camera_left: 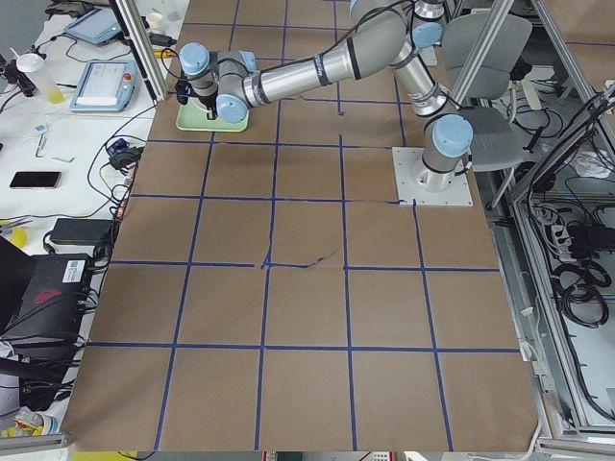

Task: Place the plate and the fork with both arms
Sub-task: 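Carry the plate with the left gripper onto the mint-green tray, then open the left gripper and withdraw it from the plate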

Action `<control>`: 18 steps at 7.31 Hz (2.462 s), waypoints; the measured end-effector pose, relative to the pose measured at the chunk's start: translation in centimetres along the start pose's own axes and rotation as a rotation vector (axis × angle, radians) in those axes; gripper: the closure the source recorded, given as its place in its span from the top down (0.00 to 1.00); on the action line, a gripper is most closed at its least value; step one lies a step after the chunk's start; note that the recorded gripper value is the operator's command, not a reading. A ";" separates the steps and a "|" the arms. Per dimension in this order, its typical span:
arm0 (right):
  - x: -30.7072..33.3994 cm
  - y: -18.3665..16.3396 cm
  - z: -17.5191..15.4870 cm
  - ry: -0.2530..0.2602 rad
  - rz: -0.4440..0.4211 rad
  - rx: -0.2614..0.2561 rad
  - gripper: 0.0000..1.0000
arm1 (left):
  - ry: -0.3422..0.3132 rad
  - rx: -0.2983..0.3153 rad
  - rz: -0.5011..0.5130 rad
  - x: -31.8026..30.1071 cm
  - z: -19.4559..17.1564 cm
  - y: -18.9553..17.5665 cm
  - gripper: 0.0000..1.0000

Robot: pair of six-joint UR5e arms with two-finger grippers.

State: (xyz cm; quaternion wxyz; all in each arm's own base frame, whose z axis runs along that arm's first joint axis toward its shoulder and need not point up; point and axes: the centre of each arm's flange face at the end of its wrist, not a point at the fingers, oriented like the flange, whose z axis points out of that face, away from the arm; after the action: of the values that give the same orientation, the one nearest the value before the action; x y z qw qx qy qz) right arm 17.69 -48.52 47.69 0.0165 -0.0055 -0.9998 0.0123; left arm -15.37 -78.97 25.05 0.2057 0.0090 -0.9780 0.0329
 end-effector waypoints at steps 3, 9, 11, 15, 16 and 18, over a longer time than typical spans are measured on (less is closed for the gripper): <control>0.0 0.0 0.0 0.000 0.000 -0.001 1.00 | -0.004 -0.036 0.034 2.2 5.2 -0.9 0.00; 0.0 0.0 0.0 0.001 0.000 0.001 1.00 | 0.004 0.034 -0.006 2.2 7.2 0.8 1.00; 0.0 0.0 0.0 0.002 0.000 0.000 1.00 | -0.064 0.038 -0.037 1.3 1.7 2.8 1.00; 0.0 0.0 0.1 0.002 0.000 0.000 1.00 | -0.307 -0.014 -0.106 2.6 -14.2 11.9 1.00; 0.0 0.0 0.1 0.002 0.000 0.000 1.00 | -0.321 0.009 -0.116 4.3 -17.0 15.3 1.00; 0.0 -0.1 0.0 0.002 0.000 0.001 1.00 | -0.360 0.047 -0.111 7.4 -20.3 22.3 1.00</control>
State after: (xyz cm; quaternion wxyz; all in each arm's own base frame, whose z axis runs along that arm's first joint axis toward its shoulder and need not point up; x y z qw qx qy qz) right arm 17.68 -48.58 47.68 0.0174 -0.0058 -0.9997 0.0130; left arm -14.69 -55.40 45.20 0.0286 0.0736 -0.9960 0.0422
